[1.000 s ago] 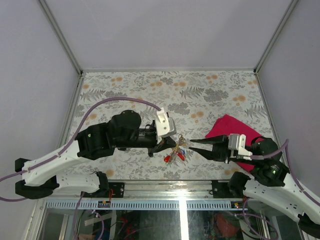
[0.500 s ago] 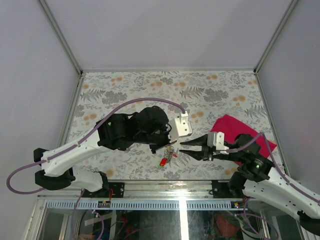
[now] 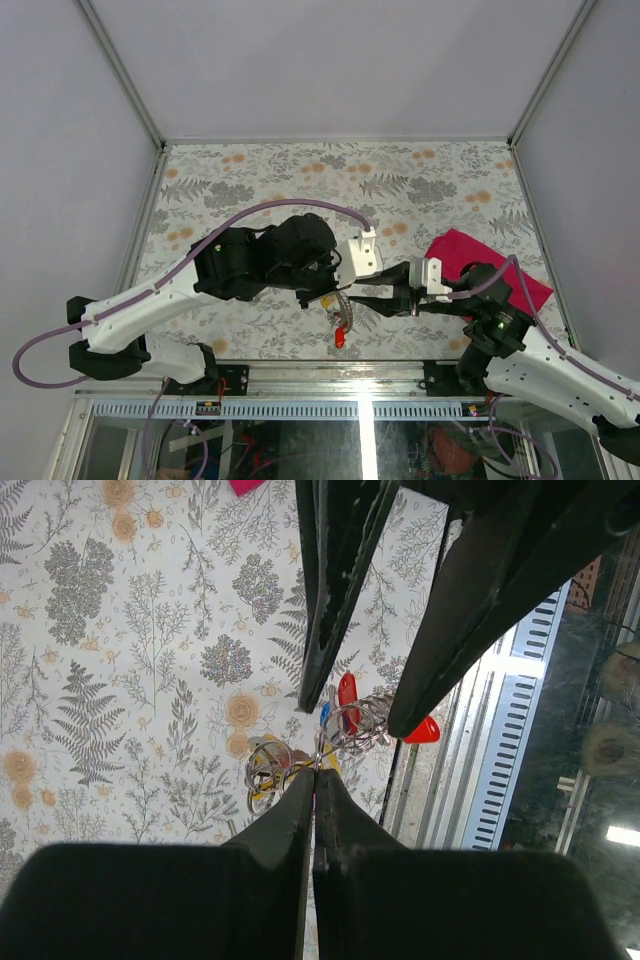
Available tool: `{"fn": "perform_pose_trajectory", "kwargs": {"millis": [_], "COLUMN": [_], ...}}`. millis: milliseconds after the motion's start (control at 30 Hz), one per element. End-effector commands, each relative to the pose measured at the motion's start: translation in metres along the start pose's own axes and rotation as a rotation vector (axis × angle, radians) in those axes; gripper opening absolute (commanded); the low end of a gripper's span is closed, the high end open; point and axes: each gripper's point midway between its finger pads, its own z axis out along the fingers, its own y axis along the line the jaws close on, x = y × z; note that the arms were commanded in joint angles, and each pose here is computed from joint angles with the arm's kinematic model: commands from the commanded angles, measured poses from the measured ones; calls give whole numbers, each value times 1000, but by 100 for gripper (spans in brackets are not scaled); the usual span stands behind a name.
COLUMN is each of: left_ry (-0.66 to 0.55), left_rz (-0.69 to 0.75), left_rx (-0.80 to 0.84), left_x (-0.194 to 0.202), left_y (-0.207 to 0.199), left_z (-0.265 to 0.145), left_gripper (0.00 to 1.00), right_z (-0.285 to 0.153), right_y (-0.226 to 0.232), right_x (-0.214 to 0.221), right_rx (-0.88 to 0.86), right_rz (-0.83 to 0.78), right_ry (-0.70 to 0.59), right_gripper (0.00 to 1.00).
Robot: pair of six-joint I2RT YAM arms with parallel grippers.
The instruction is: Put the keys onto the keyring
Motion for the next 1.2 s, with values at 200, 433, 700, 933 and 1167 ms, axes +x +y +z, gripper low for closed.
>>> {"fn": "perform_pose_trajectory", "kwargs": {"millis": [200,433,700,933,1167], "left_ry": [-111,-141,-150,-146,-145], "left_rz": [45,57,65,71,77], "left_rx": [9,31,47,53,61], "left_x": [-23,-26,-27,-25,-25], "left_y": [-3,-8,-11,-12,-13], "left_z": [-18,-22,-23,-21,-21], "left_gripper": [0,0,0,0,0], "right_z": [11,15,18,21,22], "right_y": [1,3,6,10,11], "right_x": [-19,-16,-15,-18,-22], "right_rx": [-35,-57,-84,-117,-129], "right_rz": [8,17,24,30,36], "right_ry": [-95,-85,-76,-82,-91], "right_gripper": [40,38,34,22,17]}}
